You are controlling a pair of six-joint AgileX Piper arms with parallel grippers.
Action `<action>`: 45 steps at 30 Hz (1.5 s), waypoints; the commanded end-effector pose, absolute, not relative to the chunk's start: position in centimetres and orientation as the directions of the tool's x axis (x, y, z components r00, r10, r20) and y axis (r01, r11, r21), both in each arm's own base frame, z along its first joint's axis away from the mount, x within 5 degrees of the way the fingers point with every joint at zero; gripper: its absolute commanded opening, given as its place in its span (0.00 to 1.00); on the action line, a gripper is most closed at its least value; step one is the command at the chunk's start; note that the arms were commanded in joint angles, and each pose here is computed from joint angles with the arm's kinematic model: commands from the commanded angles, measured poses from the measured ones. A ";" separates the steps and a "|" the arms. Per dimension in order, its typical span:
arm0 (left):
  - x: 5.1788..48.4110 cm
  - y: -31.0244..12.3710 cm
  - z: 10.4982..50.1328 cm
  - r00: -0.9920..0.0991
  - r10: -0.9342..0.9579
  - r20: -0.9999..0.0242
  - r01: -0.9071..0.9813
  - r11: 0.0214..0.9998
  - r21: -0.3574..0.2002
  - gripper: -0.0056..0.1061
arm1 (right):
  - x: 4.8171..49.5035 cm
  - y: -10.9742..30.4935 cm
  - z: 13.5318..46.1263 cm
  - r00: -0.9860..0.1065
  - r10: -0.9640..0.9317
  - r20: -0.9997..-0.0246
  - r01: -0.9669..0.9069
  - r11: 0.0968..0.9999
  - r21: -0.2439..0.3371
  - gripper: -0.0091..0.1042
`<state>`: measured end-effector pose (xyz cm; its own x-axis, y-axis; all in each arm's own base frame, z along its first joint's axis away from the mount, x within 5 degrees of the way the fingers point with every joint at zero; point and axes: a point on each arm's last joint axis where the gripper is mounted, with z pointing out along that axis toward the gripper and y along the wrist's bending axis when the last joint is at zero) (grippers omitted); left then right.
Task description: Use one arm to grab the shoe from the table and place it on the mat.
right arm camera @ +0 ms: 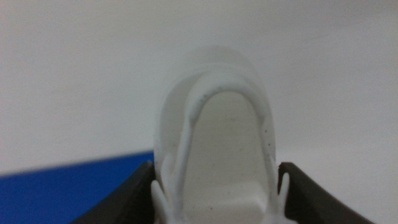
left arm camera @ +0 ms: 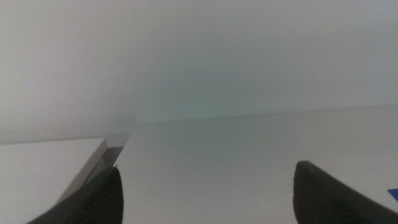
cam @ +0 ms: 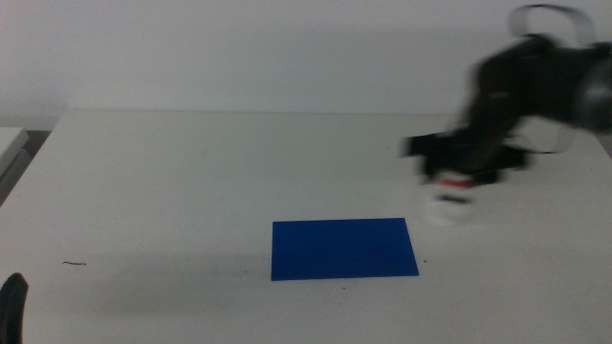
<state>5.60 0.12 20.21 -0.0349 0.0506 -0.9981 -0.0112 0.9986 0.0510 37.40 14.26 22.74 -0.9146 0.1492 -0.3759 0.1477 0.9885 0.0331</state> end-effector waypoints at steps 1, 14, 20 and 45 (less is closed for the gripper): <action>5.6 0.1 20.3 -0.028 0.045 -0.999 -0.010 0.999 0.046 0.89 | 36.6 18.6 22.6 -0.927 0.124 -0.354 0.116 0.992 0.042 0.15; 5.6 0.1 20.3 -0.028 0.045 -0.999 -0.010 0.999 0.046 0.89 | 35.1 25.1 21.3 -0.942 0.122 -0.312 0.106 0.992 0.067 0.15; 5.6 0.1 20.3 -0.028 0.045 -0.999 -0.010 0.999 0.046 0.89 | 35.5 25.4 21.4 -0.928 0.122 -0.352 0.089 0.990 0.109 0.15; 5.6 0.1 20.3 -0.028 0.045 -0.999 -0.010 0.999 0.046 0.89 | 34.0 26.3 21.4 -0.157 0.987 0.039 0.958 0.143 0.250 0.15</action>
